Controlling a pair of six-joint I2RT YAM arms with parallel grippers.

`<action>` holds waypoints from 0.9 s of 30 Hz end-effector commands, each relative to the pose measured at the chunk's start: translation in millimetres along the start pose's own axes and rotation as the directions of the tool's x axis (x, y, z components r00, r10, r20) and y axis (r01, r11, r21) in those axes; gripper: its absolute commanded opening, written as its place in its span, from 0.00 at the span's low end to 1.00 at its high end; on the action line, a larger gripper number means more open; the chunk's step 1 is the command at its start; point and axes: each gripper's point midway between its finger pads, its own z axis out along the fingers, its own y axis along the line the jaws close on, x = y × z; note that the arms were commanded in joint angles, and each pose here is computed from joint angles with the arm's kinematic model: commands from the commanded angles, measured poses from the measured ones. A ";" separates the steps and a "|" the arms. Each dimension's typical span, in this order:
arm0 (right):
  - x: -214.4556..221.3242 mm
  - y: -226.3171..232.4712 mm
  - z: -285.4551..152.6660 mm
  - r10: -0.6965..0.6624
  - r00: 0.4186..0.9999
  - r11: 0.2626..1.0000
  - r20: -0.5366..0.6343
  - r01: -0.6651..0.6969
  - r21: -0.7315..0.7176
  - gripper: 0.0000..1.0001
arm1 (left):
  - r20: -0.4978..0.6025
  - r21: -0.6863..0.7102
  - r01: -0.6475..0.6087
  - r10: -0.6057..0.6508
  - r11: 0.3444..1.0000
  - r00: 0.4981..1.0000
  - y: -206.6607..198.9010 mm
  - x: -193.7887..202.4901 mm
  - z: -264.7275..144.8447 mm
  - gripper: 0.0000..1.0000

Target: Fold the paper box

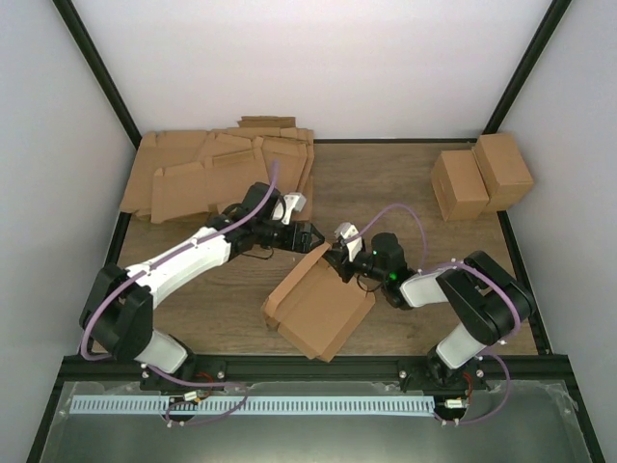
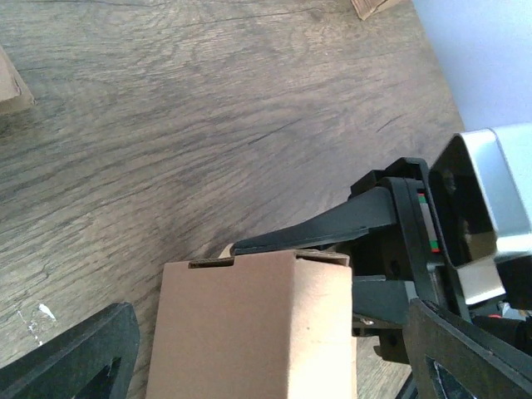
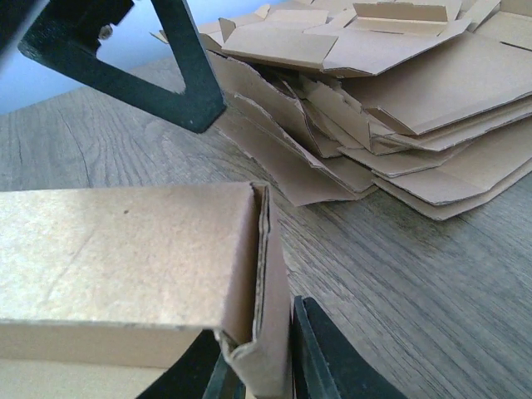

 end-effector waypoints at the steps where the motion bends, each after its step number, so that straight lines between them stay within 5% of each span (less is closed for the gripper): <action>1: -13.7 4.6 2.7 -0.020 0.999 1.000 0.035 0.021 -0.019 0.17 | -0.015 0.005 0.013 -0.013 1.000 1.000 10.3 3.7 12.1 0.89; 18: -8.7 3.4 5.4 -0.011 1.000 1.000 0.015 0.012 -0.018 0.18 | -0.071 0.033 0.061 -0.058 0.998 0.996 23.2 14.5 35.5 0.81; 27: -3.0 0.3 9.1 -0.018 1.000 1.000 -0.002 0.018 0.017 0.27 | -0.072 -0.011 0.076 -0.076 0.997 0.995 33.9 17.7 37.7 0.72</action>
